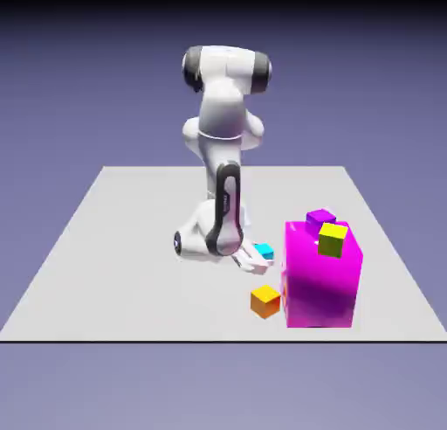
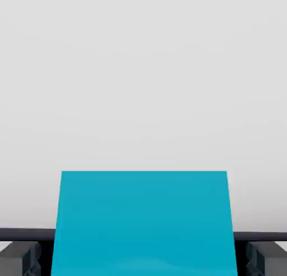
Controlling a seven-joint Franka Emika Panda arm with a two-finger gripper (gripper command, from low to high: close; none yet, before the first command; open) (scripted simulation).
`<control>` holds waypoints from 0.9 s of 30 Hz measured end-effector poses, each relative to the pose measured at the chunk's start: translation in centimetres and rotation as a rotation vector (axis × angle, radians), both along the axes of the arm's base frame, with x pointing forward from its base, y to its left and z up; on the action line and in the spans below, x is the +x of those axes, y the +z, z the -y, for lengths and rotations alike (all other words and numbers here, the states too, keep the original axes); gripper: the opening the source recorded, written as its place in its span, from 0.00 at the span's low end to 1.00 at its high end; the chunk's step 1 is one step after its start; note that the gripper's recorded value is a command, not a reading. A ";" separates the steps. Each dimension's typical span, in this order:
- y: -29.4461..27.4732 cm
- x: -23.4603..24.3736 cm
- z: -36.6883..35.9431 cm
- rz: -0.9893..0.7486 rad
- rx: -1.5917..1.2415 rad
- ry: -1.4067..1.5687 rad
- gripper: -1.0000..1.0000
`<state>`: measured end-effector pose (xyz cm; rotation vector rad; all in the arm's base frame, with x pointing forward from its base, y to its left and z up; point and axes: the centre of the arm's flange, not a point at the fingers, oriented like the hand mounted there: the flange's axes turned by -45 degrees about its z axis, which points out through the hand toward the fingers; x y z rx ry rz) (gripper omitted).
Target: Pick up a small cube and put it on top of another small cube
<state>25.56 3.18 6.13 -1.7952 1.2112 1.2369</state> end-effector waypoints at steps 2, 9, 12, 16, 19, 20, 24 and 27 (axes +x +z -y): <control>1.8 1.0 2.1 0.001 0.002 -0.001 0.00; 4.7 7.8 4.7 -0.004 -0.017 -0.118 0.00; 5.9 11.5 5.2 -0.004 -0.019 -0.194 0.00; 8.1 16.5 6.1 -0.002 -0.009 -0.302 0.00; 9.5 18.8 6.7 -0.001 0.001 -0.356 0.00; 9.1 18.7 6.3 -0.005 0.004 -0.356 0.00; 7.9 18.6 5.0 -0.018 0.013 -0.356 0.00; 7.1 18.5 4.1 -0.021 0.014 -0.356 0.00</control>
